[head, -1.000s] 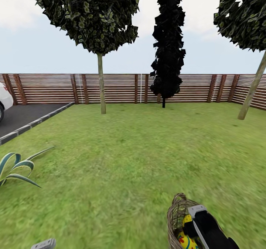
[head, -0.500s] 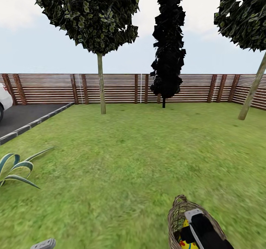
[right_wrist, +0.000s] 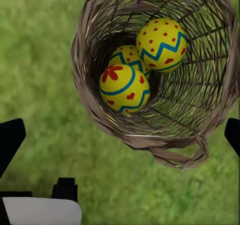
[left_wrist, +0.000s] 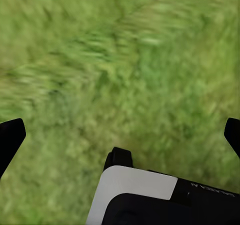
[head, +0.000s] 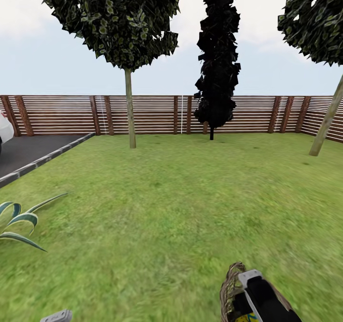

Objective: Take the three Easter eggs out of the wicker basket on the lawn in the garden, then place them on the lawn next to a single tree (choose any tree) so that all three eggs are next to the same tree and none are left in the basket.

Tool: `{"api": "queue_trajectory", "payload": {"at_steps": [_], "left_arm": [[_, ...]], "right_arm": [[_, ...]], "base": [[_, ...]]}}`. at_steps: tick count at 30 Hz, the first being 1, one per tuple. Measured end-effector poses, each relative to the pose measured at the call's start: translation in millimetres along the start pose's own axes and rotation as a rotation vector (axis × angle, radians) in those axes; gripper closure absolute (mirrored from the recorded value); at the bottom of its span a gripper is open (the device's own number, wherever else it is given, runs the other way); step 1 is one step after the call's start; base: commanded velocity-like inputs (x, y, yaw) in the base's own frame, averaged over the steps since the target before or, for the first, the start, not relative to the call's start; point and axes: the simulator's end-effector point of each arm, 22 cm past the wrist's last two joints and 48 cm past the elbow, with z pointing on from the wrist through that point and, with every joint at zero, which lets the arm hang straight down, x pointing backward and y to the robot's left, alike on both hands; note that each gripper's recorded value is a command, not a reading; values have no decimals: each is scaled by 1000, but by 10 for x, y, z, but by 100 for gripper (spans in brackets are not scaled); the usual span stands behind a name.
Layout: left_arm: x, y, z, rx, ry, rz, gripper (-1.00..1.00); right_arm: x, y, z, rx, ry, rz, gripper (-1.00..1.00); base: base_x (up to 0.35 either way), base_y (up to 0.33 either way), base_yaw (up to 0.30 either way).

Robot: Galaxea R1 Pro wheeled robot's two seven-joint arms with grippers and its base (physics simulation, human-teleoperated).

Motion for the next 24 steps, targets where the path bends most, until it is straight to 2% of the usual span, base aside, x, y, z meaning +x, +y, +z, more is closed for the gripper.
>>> {"api": "queue_trajectory", "payload": {"at_steps": [5,7,8,10,13,24], "left_arm": [[44,3,25,-3,12,1,-100],[68,9,38,-5,18,2,-100],[77,9,43,-6,20,2,-100],[86,4,47,-5,22,3,-100],[90,1,49,-5,23,3,-100],[98,-10,55,-4,24,3,-100]], "right_arm": [[-51,-164,14,31,-33,-15,-100],[-31,-247,33,61,-34,-58,-100],[7,-276,59,80,-29,-103,-100],[34,-268,82,93,-28,-154,-100],[46,-227,102,98,-32,-196,-100],[31,-90,105,78,-40,-209,-100]], "base": [[13,0,0],[2,0,0],[0,0,0],[0,0,0],[0,0,0],[0,0,0]]}}
